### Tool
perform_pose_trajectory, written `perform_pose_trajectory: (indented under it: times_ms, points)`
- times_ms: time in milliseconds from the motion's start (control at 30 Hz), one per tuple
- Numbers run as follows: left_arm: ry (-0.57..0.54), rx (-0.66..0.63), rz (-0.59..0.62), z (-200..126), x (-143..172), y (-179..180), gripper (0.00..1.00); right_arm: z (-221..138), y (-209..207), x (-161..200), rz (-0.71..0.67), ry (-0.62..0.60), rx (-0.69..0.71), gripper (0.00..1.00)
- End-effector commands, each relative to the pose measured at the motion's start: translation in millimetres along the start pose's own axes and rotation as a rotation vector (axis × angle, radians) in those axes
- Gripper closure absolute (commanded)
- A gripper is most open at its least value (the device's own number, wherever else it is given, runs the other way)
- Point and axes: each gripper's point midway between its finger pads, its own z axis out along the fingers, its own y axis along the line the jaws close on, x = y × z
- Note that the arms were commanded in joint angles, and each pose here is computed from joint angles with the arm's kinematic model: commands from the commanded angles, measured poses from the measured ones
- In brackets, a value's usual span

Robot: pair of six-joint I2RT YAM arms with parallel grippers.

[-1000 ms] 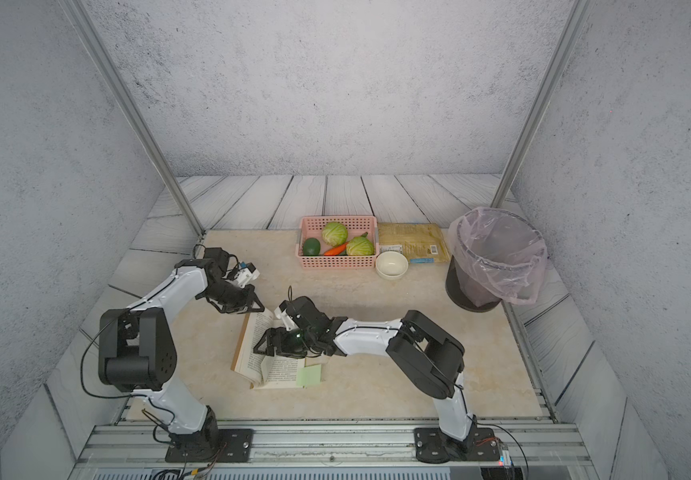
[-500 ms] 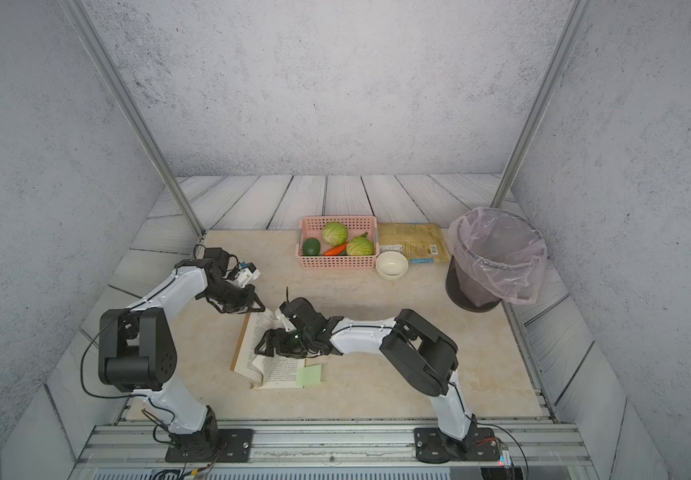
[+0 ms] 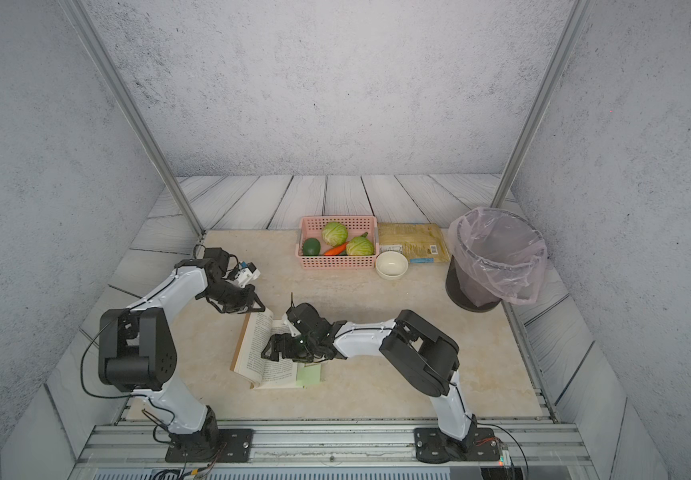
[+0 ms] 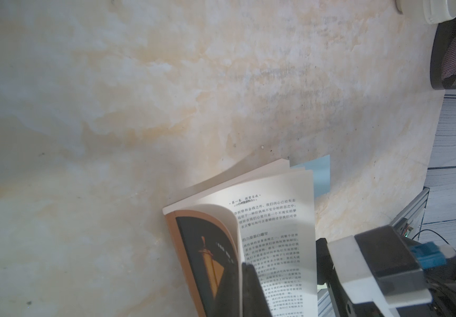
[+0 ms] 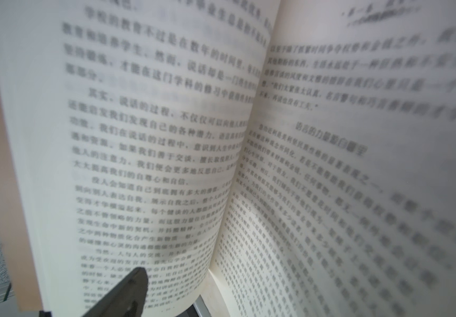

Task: Peel off the used sticky note
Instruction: Turn the page of the book at the center of the board.

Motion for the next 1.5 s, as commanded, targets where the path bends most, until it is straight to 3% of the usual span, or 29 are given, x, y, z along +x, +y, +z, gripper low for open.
perform_pose_trajectory:
  times_ms: [0, 400, 967, 1300, 1467]
  points:
    - [0.010, 0.015, -0.004, -5, 5, -2, 1.00, -12, 33, -6, -0.050, -0.022, -0.080, 0.09]
    - [0.026, 0.034, -0.004, -3, 7, -4, 1.00, 1, 68, -4, -0.159, 0.028, -0.128, 0.06]
    - [0.042, 0.047, -0.009, -1, 9, -5, 1.00, 13, 67, 0, -0.175, 0.066, -0.125, 0.06]
    - [0.051, 0.060, -0.007, 1, 10, -5, 0.79, 13, 76, -4, -0.193, 0.059, -0.144, 0.06]
    - [0.058, 0.060, -0.010, 3, 11, -4, 0.75, 11, 81, -6, -0.202, 0.049, -0.154, 0.06]
